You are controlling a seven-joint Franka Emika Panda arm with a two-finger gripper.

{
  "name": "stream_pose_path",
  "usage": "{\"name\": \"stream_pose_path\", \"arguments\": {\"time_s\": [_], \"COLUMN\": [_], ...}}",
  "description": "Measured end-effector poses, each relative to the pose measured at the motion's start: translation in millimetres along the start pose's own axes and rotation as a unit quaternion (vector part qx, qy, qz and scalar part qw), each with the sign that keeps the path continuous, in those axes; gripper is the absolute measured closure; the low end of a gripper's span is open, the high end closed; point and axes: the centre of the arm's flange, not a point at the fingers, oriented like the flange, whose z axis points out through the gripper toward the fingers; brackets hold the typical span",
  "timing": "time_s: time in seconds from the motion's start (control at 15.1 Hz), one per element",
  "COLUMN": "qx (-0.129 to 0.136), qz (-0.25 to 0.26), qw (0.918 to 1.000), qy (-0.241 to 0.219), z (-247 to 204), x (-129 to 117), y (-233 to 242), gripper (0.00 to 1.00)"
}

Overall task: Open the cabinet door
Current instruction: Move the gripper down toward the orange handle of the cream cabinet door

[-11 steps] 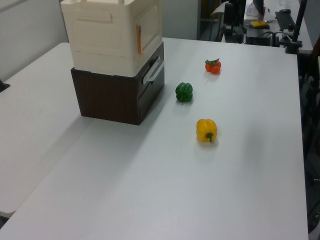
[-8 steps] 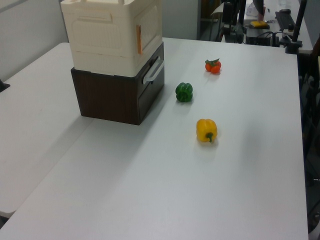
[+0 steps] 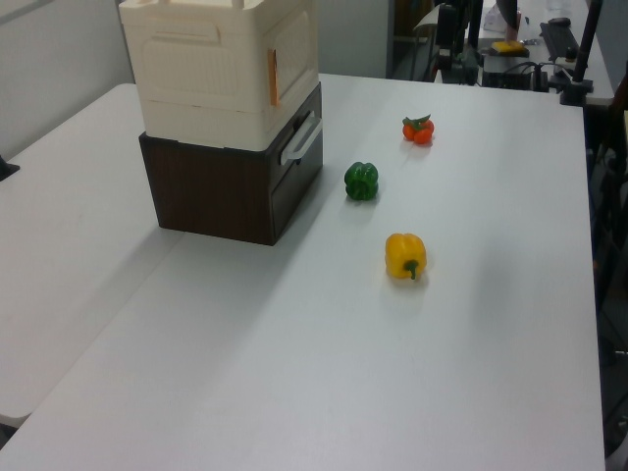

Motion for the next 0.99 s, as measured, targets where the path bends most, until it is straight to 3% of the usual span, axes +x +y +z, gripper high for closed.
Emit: {"name": "stream_pose_path", "arguments": {"time_s": [0.2,0.53,0.73,0.86,0.99], "qx": [0.002,0.016,0.035,0.052,0.062], "qz": [-0.015,-0.045,-0.046,-0.039,-0.034], "qw": [0.9997,0.9883,0.9750,0.9630,0.9500], "qy": [0.019,0.145,0.215,0.261,0.304], "z": [-1.2,-10.6,-8.7,-2.9,5.4], "x": [5.4,39.4,63.0,81.4,98.6], "y": [-14.6,-52.2,-62.6,-64.5,-66.0], "gripper": [0.00,0.04,0.09,0.26,0.27]}}
